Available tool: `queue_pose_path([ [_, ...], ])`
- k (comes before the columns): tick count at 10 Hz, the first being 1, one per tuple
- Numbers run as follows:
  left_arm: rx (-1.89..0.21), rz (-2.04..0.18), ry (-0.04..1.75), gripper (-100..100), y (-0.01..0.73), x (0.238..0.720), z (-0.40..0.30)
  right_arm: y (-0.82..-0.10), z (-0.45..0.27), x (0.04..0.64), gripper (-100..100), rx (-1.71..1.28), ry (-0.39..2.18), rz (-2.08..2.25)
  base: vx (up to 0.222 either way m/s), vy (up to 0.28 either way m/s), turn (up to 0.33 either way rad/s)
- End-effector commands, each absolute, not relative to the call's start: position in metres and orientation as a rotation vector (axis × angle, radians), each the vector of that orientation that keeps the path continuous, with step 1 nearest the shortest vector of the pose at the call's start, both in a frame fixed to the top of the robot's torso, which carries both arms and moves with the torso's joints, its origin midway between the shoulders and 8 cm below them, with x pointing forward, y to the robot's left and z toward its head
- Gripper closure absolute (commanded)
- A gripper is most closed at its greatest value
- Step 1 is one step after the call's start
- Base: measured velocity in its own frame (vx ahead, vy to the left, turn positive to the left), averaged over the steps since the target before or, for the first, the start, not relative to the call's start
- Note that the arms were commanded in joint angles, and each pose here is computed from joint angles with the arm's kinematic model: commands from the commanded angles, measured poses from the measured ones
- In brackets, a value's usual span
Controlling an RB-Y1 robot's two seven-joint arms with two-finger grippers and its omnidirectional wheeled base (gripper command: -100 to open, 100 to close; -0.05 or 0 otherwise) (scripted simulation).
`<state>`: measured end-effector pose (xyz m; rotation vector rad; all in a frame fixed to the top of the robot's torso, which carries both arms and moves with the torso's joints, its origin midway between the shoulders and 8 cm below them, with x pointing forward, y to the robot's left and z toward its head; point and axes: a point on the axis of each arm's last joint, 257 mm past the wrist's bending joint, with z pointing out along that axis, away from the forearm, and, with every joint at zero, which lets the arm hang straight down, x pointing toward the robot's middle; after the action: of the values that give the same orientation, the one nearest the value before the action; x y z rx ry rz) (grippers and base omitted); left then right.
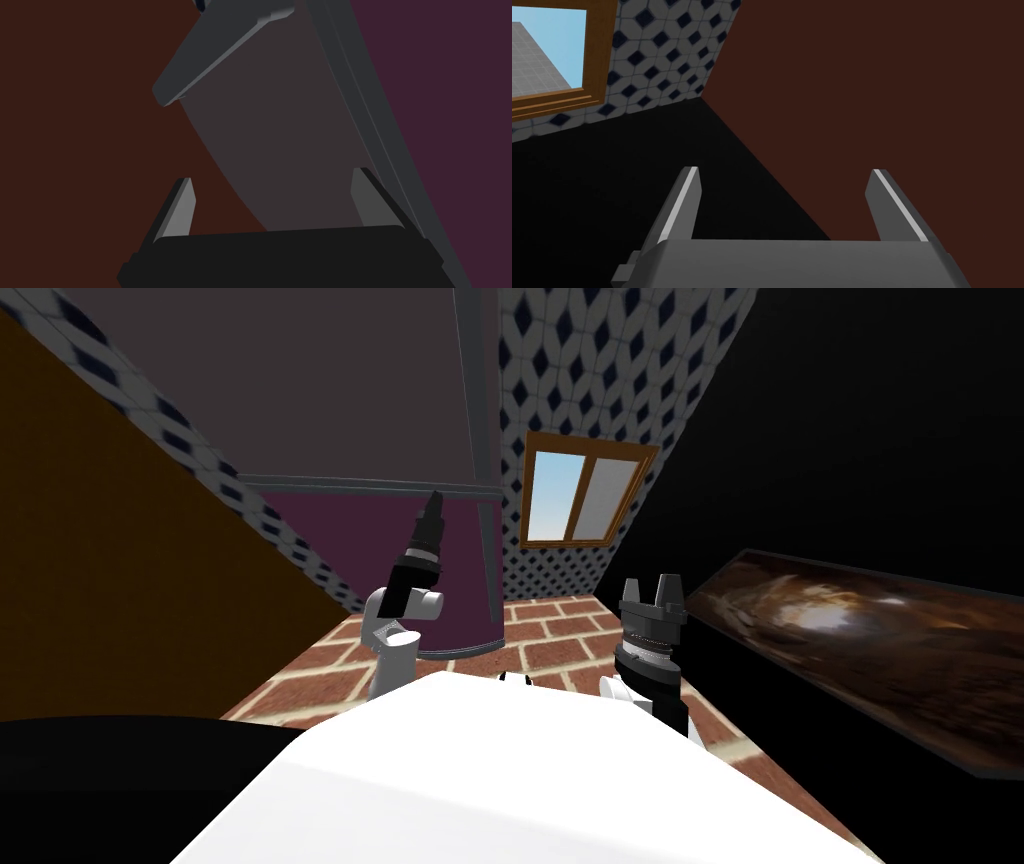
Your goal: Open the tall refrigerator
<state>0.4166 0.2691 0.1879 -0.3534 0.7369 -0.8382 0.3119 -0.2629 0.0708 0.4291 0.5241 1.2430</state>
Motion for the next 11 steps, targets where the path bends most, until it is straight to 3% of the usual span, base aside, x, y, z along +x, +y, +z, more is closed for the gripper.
queue_pose_path([
  [1, -0.372, -0.823, 0.734, -100, 0.274, 0.418, 0.195, -0.263, 0.071, 0.312, 0, 0.429, 0.524, 1.243, 0.067, -0.054, 0.030],
  [11, -0.479, -0.767, 0.704, -100, 0.297, 0.422, 0.236, -0.263, 0.071, 0.312, 0, 0.429, 0.524, 1.243, 0.090, -0.093, 0.044],
])
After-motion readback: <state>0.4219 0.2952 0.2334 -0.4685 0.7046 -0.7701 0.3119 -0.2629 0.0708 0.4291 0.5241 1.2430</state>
